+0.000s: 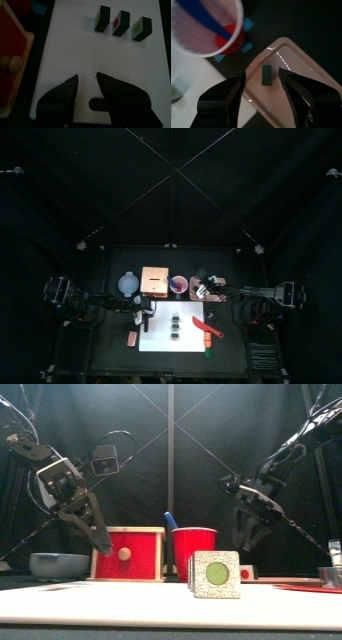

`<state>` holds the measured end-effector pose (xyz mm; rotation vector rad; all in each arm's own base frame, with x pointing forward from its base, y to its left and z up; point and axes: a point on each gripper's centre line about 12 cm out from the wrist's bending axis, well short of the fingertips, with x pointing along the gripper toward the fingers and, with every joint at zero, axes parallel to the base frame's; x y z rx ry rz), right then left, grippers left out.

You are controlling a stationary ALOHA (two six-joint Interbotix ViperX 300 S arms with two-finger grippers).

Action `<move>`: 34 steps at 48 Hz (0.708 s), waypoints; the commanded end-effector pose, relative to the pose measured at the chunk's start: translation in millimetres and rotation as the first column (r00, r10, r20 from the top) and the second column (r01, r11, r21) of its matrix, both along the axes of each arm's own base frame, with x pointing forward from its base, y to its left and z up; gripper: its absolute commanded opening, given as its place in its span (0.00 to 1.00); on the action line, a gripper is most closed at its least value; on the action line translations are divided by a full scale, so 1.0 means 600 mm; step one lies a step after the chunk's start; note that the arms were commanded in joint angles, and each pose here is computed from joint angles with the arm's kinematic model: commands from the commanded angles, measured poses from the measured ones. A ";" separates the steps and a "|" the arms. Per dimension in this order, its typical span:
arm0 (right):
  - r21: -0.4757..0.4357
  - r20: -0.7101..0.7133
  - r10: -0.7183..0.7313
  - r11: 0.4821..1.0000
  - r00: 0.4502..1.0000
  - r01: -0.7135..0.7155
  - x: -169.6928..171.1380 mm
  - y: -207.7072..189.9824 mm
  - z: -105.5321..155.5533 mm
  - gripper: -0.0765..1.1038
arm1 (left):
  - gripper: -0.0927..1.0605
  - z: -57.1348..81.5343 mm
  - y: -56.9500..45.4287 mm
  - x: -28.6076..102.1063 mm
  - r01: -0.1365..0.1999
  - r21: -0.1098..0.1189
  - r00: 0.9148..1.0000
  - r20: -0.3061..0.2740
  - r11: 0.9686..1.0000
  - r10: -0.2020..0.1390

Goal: Place sushi on board then cut the sushi with the knife then place the pieces on the plate
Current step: Place the 4 sushi pieces on the plate

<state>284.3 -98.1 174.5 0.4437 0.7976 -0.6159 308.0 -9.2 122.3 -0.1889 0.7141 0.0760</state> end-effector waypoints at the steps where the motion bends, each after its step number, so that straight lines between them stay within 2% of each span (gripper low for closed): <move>1: -0.029 0.099 0.118 0.993 0.988 -0.116 0.025 0.053 0.054 0.81 | 0.74 0.012 0.002 0.010 -0.005 -0.001 1.000 0.030 1.000 0.005; 7: -0.060 0.128 0.263 0.964 0.956 -0.257 0.051 0.118 0.073 0.81 | 0.74 0.012 0.002 0.010 -0.005 -0.001 1.000 0.030 1.000 0.005; 13: -0.083 0.116 0.373 0.927 0.921 -0.365 0.072 0.170 0.071 0.81 | 0.74 0.012 0.002 0.010 -0.009 -0.004 1.000 0.030 1.000 0.009; 23: -0.068 0.083 0.443 0.896 0.892 -0.439 0.100 0.210 0.041 0.80 | 0.73 0.011 0.002 0.008 -0.010 -0.005 1.000 0.027 1.000 0.010; 34: -0.055 0.054 0.462 0.886 0.885 -0.460 0.131 0.216 0.007 0.80 | 0.74 0.010 0.002 0.007 -0.010 -0.005 1.000 0.026 1.000 0.010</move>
